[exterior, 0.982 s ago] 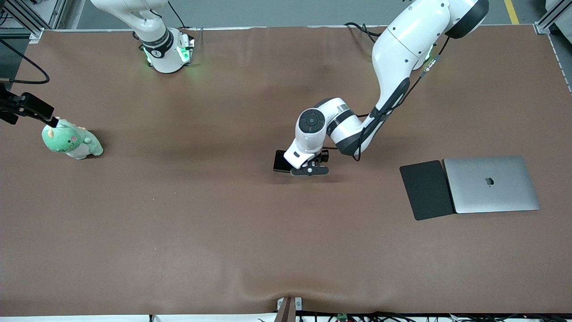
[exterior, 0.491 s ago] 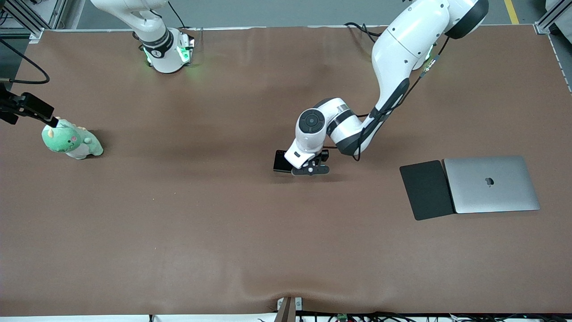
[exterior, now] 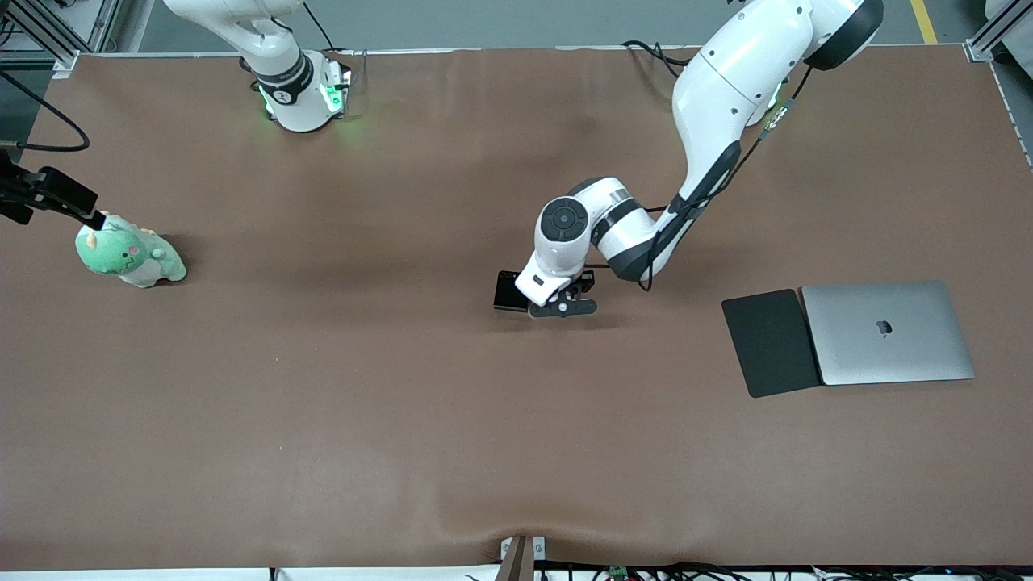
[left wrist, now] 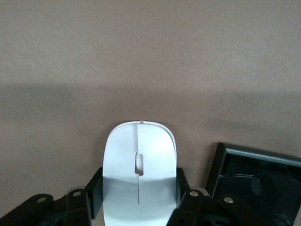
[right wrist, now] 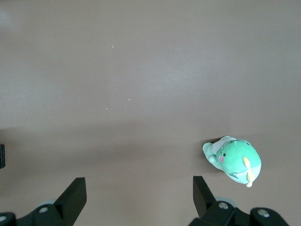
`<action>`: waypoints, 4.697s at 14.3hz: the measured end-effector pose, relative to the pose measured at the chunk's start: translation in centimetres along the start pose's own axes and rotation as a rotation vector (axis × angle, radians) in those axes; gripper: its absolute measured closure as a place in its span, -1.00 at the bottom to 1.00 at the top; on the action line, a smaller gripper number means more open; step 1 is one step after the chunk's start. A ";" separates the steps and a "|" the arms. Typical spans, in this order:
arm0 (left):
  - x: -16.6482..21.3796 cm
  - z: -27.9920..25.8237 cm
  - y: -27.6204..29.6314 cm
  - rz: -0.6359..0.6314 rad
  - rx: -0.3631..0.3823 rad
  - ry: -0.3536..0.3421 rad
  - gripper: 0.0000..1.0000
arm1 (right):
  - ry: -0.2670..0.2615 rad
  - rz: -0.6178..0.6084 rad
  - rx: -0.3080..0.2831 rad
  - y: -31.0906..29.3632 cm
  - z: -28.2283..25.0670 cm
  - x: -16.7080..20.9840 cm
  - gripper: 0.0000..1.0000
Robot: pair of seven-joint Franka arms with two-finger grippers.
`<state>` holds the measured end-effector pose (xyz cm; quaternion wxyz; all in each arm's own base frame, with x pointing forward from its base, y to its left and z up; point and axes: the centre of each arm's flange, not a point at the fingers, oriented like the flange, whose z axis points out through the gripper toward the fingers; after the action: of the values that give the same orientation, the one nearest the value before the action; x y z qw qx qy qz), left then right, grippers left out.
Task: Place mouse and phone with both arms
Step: 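Carry the mouse with the left gripper while the right gripper reaches the phone, then lower the mouse onto the pad while the right gripper grasps the phone, then release the mouse and raise the left gripper while the right gripper carries the phone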
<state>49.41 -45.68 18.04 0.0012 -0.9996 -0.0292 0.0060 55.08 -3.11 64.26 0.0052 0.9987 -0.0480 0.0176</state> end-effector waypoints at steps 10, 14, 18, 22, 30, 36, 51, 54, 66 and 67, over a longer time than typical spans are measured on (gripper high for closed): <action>5.1 -5.4 -13.3 -0.020 0.068 0.045 -0.23 | 0.004 -0.068 0.092 -8.5 -0.8 -0.8 -1.00; 7.5 -7.1 -21.2 0.007 0.096 0.048 -0.23 | -0.034 -0.105 0.082 -19.6 3.5 -1.1 -1.00; 9.6 -9.0 -29.3 0.036 0.085 0.046 -0.23 | -0.053 -0.065 0.062 -30.5 11.7 -1.3 -1.00; 11.5 -9.9 -36.0 0.030 0.057 0.045 -0.23 | -0.056 0.009 0.039 -41.0 21.9 -3.7 -1.00; 13.3 -7.3 -40.8 0.062 0.009 0.020 -0.23 | -0.038 0.028 0.021 -50.5 35.9 -9.1 -1.00; 14.5 -4.0 -41.0 0.053 -0.053 0.007 -0.23 | -0.024 -0.005 0.022 -52.5 41.4 -11.1 -1.00; 14.5 0.0 -42.7 0.083 -0.022 -0.027 -0.66 | -0.013 -0.002 0.022 -53.6 45.9 -12.7 -1.00; 15.1 -1.2 -42.8 0.086 -0.012 -0.003 -1.00 | -0.012 -0.008 0.024 -53.9 45.9 -13.0 -0.59; 15.6 -13.8 -39.4 0.149 0.081 0.154 -1.00 | -0.028 0.148 -0.040 -45.7 31.0 -4.1 -0.59; 15.4 -14.5 -39.0 0.155 0.089 0.155 -1.00 | -0.037 0.154 -0.041 -43.7 29.3 -2.9 -0.59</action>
<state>62.71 -5.86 32.42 0.0474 -0.9952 0.0487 -0.0700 57.44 40.35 34.48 0.0234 0.9919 -0.1251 -0.0016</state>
